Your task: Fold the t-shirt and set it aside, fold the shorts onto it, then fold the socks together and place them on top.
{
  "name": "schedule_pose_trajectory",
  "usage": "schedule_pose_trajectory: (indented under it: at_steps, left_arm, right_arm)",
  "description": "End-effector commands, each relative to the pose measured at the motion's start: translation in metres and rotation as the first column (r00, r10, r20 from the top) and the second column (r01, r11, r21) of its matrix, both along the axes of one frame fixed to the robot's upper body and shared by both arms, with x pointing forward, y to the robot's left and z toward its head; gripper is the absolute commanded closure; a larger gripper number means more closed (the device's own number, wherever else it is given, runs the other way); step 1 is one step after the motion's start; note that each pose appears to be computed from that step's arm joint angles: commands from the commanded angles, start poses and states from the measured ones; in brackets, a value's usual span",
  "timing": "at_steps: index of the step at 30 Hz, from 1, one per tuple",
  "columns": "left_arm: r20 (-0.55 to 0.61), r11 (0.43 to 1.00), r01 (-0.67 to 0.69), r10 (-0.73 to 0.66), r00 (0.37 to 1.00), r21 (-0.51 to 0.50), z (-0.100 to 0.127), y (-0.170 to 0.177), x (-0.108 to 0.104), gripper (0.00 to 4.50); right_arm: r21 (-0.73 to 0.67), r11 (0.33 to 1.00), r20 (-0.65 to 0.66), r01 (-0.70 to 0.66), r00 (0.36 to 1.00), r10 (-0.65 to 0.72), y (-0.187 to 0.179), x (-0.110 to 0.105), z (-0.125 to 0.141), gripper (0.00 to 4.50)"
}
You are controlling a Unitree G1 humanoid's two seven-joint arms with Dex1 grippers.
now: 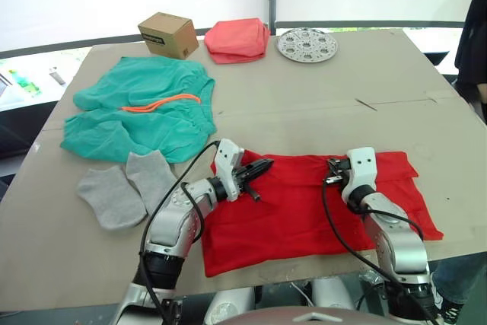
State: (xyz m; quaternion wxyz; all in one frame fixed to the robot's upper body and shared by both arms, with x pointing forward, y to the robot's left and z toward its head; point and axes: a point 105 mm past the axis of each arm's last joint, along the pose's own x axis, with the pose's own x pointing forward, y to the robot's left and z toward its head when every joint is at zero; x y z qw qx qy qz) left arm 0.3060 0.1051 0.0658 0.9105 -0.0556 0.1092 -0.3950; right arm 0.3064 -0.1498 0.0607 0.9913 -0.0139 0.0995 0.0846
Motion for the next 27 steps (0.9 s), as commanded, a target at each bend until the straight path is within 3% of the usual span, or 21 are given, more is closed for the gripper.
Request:
schedule_pose_trajectory:
  at_steps: [1,5,8,13,14,16,17,18,21,24,25,27]
  left_arm:
    - [0.014,0.993,-0.110,0.109,0.994,0.047,-0.001,0.032,0.006,4.45]
    - [-0.013,0.984,-0.157,0.159,0.987,0.088,-0.012,0.056,0.003,4.45]
    - [-0.015,0.982,-0.156,0.158,0.987,0.107,-0.016,0.060,0.002,4.45]
    - [0.064,0.989,-0.149,0.148,0.987,0.021,0.010,0.062,0.006,4.45]
    - [0.076,0.992,-0.127,0.128,0.989,-0.016,0.018,0.061,0.004,4.49]
    - [0.092,0.996,0.042,-0.034,0.995,-0.082,0.040,0.057,-0.017,4.50]
    - [0.079,0.987,0.132,-0.125,0.989,-0.089,0.046,0.057,-0.030,3.81]
    - [0.066,0.978,0.189,-0.183,0.981,-0.092,0.050,0.057,-0.038,3.56]
    - [-0.016,0.938,0.336,-0.338,0.941,-0.084,0.051,0.058,-0.065,2.18]
    - [-0.044,0.862,0.506,-0.505,0.862,0.027,0.040,0.055,-0.094,1.03]
    - [-0.044,0.835,0.546,-0.544,0.838,0.067,0.036,0.055,-0.102,0.56]
    - [-0.038,0.794,0.593,-0.594,0.804,0.134,0.030,0.058,-0.111,0.07]
  right_arm:
    - [-0.045,0.963,0.024,0.266,0.964,-0.265,-0.067,-0.003,-0.003,4.50]
    - [-0.033,0.908,0.119,0.417,0.904,-0.411,-0.102,0.000,0.016,4.50]
    - [-0.038,0.909,0.137,0.415,0.903,-0.407,-0.103,0.002,0.021,4.50]
    - [-0.097,0.962,0.142,0.256,0.960,-0.241,-0.081,-0.001,0.027,4.50]
    - [-0.116,0.968,0.147,0.223,0.968,-0.206,-0.078,-0.004,0.030,4.21]
    - [-0.177,0.982,0.151,0.061,0.988,-0.035,-0.068,-0.019,0.043,3.66]
    - [-0.208,0.978,0.135,-0.031,0.989,0.060,-0.064,-0.030,0.049,3.22]
    - [-0.226,0.969,0.118,-0.095,0.985,0.124,-0.060,-0.038,0.052,2.76]
    - [-0.219,0.936,0.016,-0.276,0.958,0.286,-0.057,-0.066,0.056,1.35]
    - [-0.253,0.852,-0.120,-0.459,0.888,0.443,-0.055,-0.094,0.052,0.17]
    - [-0.257,0.823,-0.157,-0.507,0.862,0.482,-0.054,-0.102,0.051,0.00]
    - [-0.291,0.776,-0.212,-0.559,0.829,0.518,-0.058,-0.113,0.052,0.00]
